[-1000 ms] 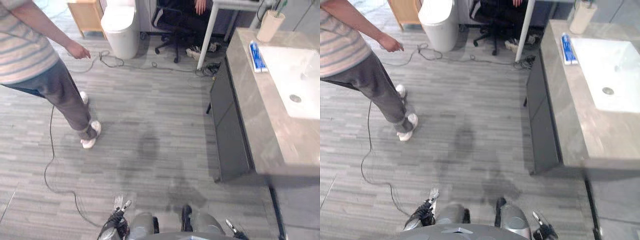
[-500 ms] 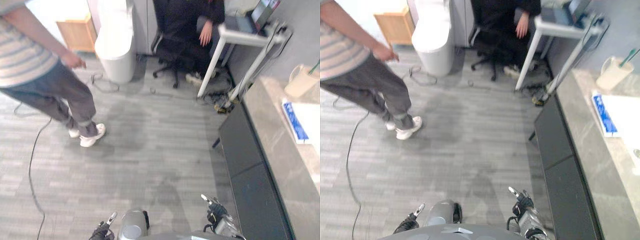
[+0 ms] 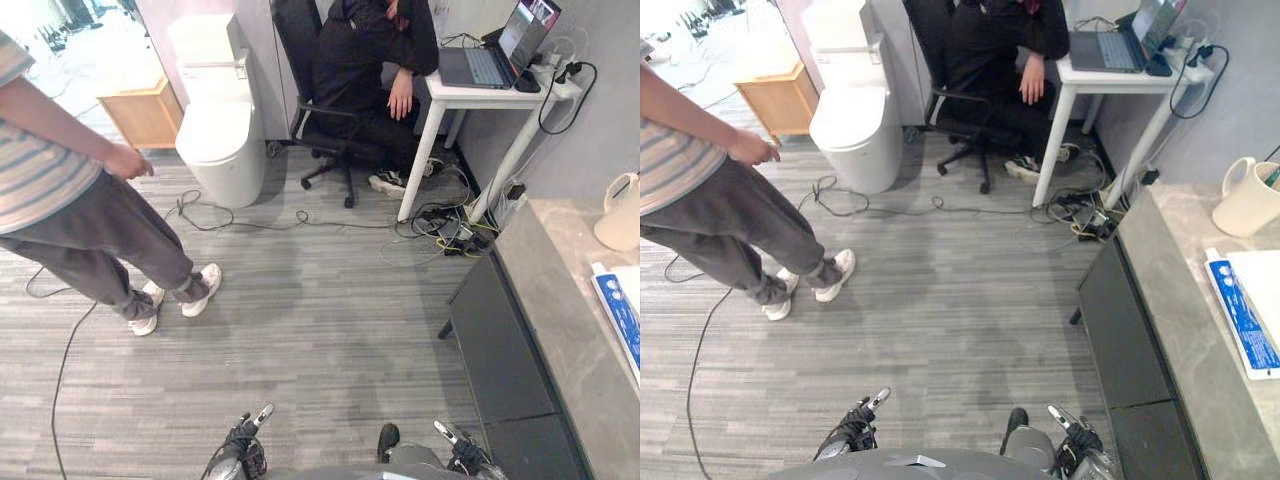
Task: Organize washtable
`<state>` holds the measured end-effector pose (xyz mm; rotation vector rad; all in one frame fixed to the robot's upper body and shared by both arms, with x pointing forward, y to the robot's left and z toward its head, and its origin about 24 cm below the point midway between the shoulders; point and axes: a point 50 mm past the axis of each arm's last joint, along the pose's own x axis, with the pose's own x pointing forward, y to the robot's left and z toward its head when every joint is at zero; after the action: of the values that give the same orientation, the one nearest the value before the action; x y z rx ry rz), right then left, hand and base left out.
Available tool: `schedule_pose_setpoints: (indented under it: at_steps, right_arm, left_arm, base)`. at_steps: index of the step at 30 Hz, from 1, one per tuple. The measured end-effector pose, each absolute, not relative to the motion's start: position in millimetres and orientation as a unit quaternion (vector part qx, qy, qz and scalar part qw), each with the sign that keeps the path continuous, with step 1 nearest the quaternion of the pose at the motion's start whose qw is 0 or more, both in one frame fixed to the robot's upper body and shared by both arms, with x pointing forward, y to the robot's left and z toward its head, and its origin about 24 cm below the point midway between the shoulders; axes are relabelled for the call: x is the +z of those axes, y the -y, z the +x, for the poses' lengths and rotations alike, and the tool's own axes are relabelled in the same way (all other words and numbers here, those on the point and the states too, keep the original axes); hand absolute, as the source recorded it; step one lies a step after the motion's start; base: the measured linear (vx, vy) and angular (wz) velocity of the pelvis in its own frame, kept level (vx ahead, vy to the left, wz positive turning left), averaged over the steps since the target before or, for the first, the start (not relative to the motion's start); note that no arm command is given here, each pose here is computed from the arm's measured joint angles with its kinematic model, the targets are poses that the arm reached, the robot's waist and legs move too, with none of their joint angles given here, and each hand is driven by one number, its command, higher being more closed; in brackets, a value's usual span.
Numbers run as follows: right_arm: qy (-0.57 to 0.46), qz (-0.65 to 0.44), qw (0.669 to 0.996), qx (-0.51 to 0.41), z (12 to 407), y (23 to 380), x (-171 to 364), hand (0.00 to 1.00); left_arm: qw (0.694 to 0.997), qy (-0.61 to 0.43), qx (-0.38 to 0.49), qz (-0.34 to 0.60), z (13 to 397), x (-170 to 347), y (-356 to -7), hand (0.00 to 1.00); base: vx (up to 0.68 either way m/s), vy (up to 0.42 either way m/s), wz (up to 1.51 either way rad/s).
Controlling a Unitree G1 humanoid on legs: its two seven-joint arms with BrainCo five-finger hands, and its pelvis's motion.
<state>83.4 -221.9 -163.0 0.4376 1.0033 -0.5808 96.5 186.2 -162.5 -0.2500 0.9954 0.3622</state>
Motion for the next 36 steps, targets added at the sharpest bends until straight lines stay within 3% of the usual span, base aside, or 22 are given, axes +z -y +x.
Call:
schedule_pose_setpoints:
  at_steps: [4,23,25,32,36]
  right_arm:
    - [-0.476,0.198,0.822,-0.241,86,216,-163,0.00]
    - [-0.476,0.207,0.822,-0.234,87,216,-164,0.00]
    - [-0.487,0.199,0.820,-0.227,84,215,-165,0.00]
    - [-0.484,0.190,0.806,-0.283,66,243,-162,0.00]
    - [-0.458,0.207,0.812,-0.296,82,245,-159,0.00]
  left_arm:
    - [0.845,-0.496,0.169,-0.104,82,-165,-196,0.00]
    - [0.850,-0.510,0.121,-0.044,90,-164,-205,0.00]
    - [0.846,-0.511,0.149,-0.042,81,-162,-221,0.00]
    - [0.839,-0.497,0.201,-0.091,75,-163,-216,0.00]
    - [0.821,-0.510,0.229,-0.116,56,-166,-213,0.00]
  base:
    - [0.06,0.013,-0.01]
    - [0.00,-0.036,-0.05]
    - [0.03,-0.285,-0.46]
    - [0.06,-0.219,-0.51]
    - [0.30,-0.025,-1.38]
